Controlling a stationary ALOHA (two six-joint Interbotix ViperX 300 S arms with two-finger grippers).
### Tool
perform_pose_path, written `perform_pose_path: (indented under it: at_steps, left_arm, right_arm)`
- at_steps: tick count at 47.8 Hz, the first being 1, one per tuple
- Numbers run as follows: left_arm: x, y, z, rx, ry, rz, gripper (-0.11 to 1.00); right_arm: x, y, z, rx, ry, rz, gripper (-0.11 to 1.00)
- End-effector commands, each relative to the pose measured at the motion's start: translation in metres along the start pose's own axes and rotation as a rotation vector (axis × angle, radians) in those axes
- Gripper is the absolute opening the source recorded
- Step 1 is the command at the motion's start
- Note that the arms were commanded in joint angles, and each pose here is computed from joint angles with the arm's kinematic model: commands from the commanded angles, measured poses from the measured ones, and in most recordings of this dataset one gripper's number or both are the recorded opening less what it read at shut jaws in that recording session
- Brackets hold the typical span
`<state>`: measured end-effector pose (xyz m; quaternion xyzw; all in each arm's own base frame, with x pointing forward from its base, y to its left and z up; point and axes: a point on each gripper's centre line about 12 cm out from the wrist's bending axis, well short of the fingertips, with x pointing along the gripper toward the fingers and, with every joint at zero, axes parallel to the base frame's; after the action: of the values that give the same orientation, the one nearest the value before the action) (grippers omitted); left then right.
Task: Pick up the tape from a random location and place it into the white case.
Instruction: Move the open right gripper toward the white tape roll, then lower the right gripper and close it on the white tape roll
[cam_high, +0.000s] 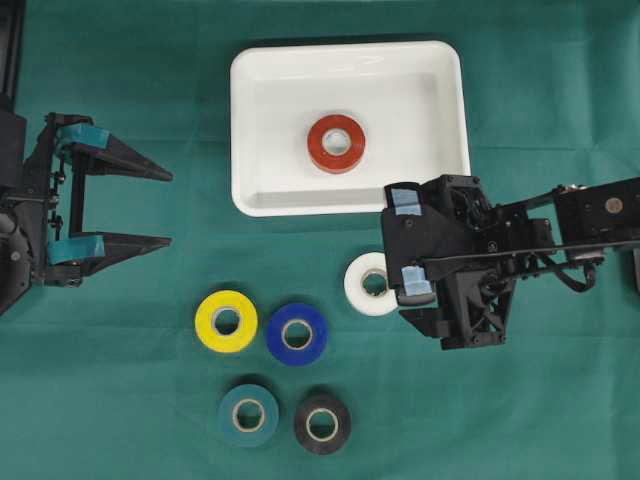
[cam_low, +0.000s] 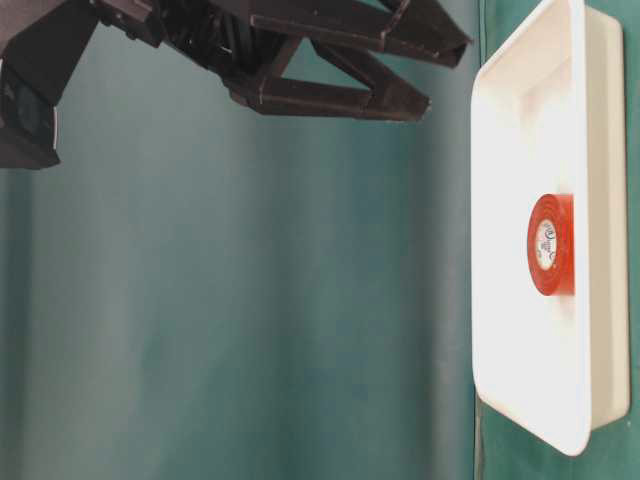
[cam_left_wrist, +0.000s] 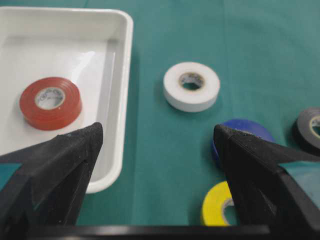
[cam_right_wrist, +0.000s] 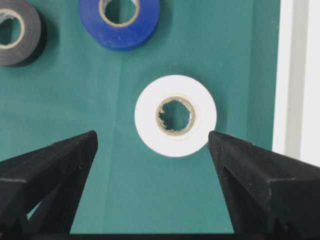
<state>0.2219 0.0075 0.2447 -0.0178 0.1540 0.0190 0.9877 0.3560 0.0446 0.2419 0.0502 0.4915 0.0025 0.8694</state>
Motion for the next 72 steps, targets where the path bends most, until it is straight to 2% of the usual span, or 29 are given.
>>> perform_pose_path:
  at_steps: [1,72]
  left_arm:
    - [0.0009,-0.0005,0.0038,-0.003,-0.011,-0.002,0.98]
    - [0.0014,-0.0003,-0.0006,-0.003,0.002,-0.001,0.98]
  right_arm:
    - [-0.0084,0.0034,0.0086,0.001,-0.032,0.010,0.91]
    - [0.0007,0.0059,0.0032,0.014,-0.024,0.014,0.91]
